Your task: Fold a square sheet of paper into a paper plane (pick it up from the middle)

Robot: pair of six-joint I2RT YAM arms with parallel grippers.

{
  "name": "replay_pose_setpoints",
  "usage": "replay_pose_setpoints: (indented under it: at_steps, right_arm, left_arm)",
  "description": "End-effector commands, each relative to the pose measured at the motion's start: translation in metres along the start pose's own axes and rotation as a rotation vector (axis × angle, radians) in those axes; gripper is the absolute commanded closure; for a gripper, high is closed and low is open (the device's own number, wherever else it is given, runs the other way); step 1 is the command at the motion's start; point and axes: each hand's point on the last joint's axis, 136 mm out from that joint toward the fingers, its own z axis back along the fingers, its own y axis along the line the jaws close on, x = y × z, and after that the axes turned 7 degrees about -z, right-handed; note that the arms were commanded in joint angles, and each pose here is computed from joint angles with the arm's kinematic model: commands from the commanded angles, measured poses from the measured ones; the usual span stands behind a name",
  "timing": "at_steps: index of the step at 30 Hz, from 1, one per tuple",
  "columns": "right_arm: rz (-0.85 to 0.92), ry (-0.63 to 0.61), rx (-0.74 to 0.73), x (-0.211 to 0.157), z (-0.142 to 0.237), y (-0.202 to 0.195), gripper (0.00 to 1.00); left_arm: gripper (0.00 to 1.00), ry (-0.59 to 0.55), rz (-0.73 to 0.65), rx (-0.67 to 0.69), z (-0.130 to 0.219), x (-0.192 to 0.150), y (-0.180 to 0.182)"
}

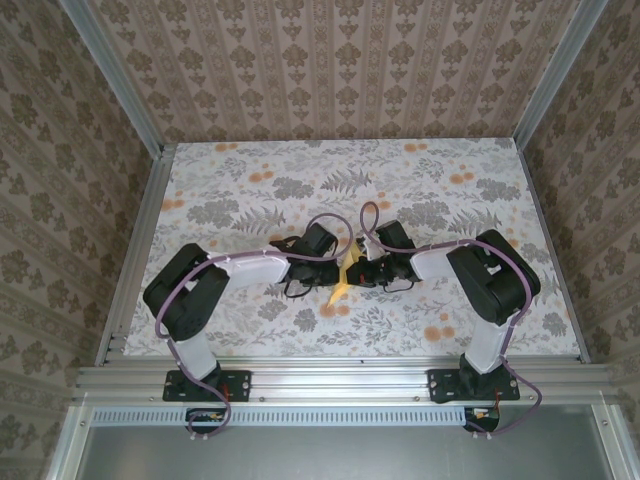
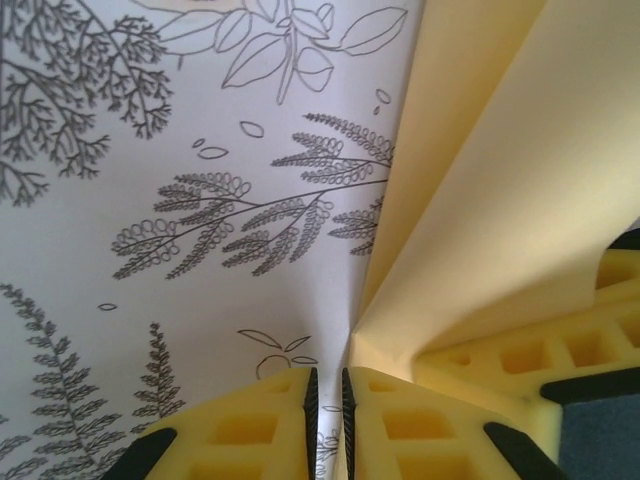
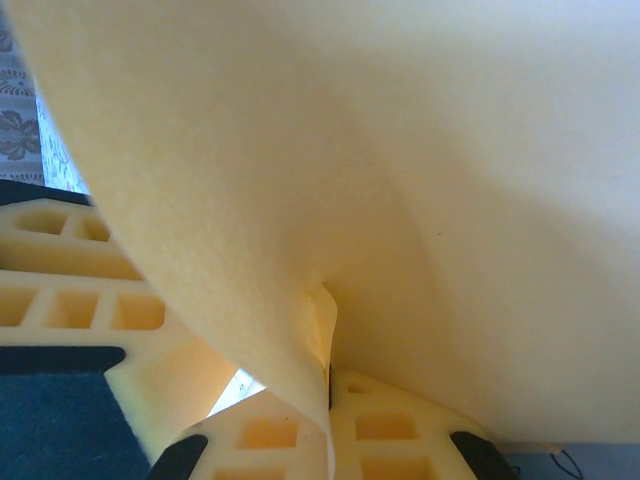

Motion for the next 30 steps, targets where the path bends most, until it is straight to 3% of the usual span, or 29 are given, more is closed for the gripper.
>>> replay_pose_setpoints:
  at_steps: [1, 9, 18, 26, 30]
  right_arm:
    - [-0.042, 0.060, -0.056, -0.023, -0.011, -0.022, 1.00]
    - [-0.043, 0.056, -0.054, -0.022, -0.011, -0.022, 1.00]
    - [-0.054, 0.042, -0.043, -0.020, -0.008, -0.021, 1.00]
    - [-0.067, 0.008, -0.006, -0.012, -0.002, -0.012, 1.00]
    - [-0.085, -0.032, 0.019, -0.003, 0.008, 0.000, 0.93]
  left_arm:
    - [0.81, -0.026, -0.034, -0.058, 0.005, 0.013, -0.015]
    - [0.81, 0.043, -0.048, -0.026, -0.009, 0.002, -0.009]
    - [0.89, 0.130, -0.095, 0.045, -0.019, -0.018, -0.005]
    - [0.91, 0.221, -0.151, 0.183, -0.026, -0.039, 0.010]
    - [0.90, 0.265, -0.163, 0.218, -0.031, -0.052, 0.016]
